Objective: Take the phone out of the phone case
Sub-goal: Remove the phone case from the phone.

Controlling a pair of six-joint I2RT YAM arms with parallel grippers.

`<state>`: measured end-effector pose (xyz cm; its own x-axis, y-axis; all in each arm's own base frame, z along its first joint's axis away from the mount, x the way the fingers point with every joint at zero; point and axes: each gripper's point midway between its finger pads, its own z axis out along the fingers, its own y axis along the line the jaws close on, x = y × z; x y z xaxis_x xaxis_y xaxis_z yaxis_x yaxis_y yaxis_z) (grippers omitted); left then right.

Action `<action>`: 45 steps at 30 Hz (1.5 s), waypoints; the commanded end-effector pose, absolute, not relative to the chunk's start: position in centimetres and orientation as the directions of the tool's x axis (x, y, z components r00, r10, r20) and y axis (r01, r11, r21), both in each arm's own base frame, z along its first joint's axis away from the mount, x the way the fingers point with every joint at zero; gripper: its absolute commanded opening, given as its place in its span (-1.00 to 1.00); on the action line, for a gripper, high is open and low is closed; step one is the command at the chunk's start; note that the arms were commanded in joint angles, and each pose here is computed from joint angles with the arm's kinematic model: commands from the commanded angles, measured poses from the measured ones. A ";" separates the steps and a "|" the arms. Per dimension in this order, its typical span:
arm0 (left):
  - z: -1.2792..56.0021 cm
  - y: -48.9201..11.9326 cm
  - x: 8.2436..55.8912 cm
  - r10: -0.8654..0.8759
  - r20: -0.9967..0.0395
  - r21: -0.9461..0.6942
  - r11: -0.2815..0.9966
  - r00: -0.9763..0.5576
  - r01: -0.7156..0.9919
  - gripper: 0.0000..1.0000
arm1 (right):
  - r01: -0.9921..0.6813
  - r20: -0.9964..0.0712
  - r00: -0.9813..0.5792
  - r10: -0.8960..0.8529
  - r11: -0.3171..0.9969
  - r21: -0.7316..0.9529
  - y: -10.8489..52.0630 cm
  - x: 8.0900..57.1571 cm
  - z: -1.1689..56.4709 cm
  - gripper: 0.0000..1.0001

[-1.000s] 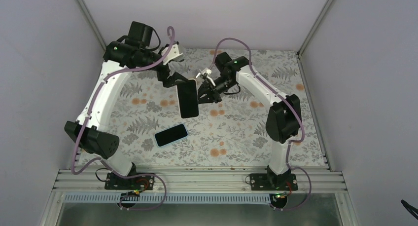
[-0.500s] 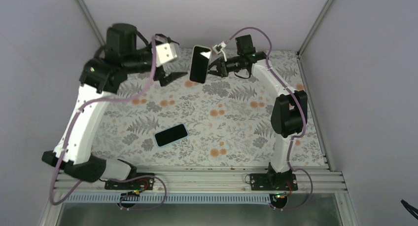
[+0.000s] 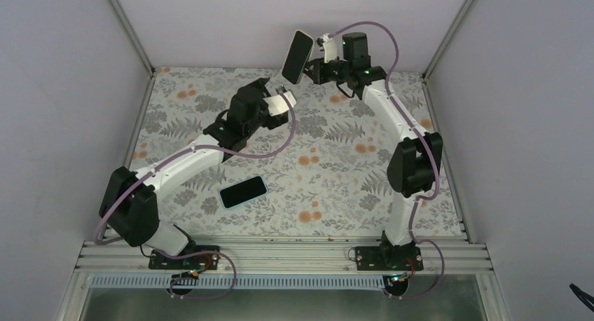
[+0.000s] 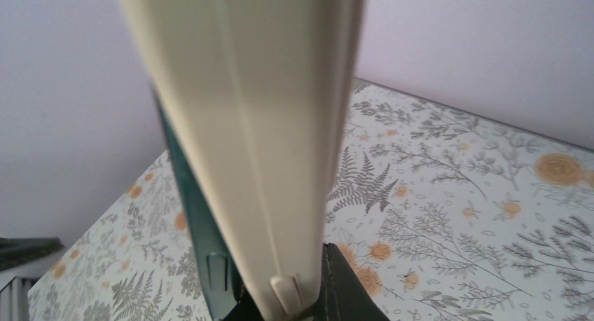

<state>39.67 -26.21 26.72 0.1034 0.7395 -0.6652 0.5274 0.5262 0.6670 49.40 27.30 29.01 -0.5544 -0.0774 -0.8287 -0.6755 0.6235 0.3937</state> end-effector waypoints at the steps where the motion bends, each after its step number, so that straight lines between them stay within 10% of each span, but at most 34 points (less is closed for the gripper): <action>1: 34.4 -26.7 41.9 0.609 -0.764 0.642 0.688 0.212 0.339 1.00 | -0.674 -0.884 -0.468 -0.003 0.648 0.355 26.8 49.0 34.1 -0.94; 45: 33.1 -28.3 48.0 0.574 -0.811 0.584 0.779 0.117 0.228 1.00 | -0.698 -0.882 -0.470 0.013 0.607 0.381 27.4 47.8 34.0 -0.93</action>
<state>46.95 -29.63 30.99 0.1014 0.5944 -0.7978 0.3649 0.7238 0.5856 48.66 26.26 30.81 -0.5357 -0.0096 -0.8443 -0.6377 0.6600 0.3971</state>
